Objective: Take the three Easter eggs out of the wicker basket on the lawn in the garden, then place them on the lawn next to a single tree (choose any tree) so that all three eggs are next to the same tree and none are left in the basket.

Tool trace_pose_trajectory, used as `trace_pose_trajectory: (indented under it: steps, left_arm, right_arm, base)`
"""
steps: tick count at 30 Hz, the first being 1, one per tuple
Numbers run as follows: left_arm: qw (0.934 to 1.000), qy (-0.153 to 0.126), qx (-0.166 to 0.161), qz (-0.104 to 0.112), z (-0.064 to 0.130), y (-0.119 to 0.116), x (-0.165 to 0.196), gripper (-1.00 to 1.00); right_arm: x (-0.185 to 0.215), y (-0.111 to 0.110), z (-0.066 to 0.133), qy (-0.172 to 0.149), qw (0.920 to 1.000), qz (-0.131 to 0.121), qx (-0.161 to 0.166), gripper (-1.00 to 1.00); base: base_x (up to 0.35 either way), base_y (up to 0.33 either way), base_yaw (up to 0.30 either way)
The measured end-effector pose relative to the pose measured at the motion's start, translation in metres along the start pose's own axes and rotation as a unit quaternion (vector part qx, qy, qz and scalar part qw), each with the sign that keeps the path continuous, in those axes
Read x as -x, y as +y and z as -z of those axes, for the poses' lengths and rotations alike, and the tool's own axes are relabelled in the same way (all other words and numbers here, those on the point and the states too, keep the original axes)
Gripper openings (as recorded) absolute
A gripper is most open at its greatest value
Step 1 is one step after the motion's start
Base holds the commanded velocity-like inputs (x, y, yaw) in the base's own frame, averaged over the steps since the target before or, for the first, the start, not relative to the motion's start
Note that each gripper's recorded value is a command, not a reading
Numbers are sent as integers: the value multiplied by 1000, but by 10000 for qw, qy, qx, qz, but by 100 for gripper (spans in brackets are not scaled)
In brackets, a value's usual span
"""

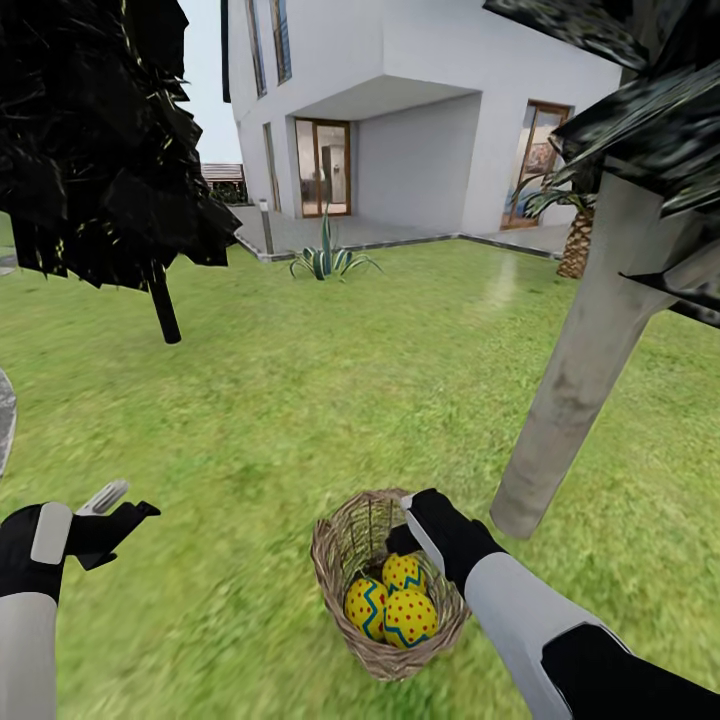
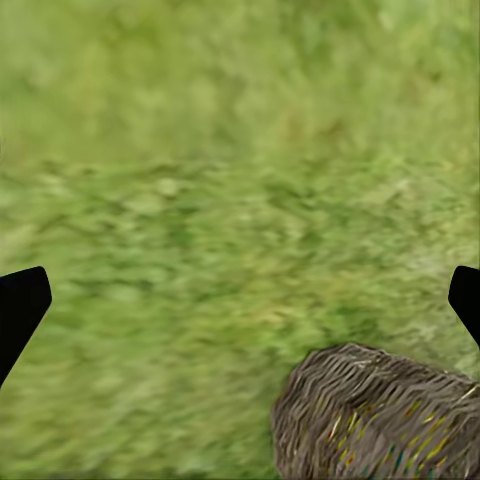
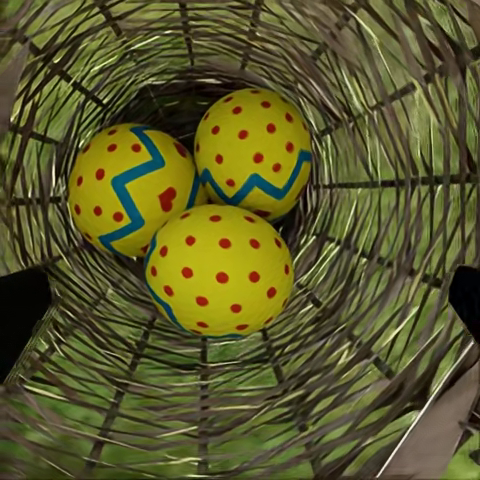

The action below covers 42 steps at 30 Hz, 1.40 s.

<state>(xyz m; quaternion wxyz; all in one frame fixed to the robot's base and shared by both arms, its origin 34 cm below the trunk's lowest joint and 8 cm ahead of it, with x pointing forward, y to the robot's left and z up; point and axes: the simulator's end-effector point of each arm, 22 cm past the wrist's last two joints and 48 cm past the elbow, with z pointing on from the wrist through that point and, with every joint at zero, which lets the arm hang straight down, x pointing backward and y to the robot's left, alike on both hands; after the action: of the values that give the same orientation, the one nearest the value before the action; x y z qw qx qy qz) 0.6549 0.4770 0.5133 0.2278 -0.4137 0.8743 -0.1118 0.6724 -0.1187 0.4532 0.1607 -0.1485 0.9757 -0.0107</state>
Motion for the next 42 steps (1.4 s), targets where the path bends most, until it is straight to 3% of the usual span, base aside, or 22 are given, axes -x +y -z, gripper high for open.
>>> trace_pose_trajectory:
  steps: [9,42]
  left_arm:
    - [10000,4,4,1,-15,11,-9,100]
    - [10000,3,-2,18,-70,53,-41,100]
  right_arm:
    - [-12,9,-17,26,9999,3,147,100]
    - [-52,14,-81,18,10000,67,16,100]
  base:
    - [0,0,0]
    - [0,0,0]
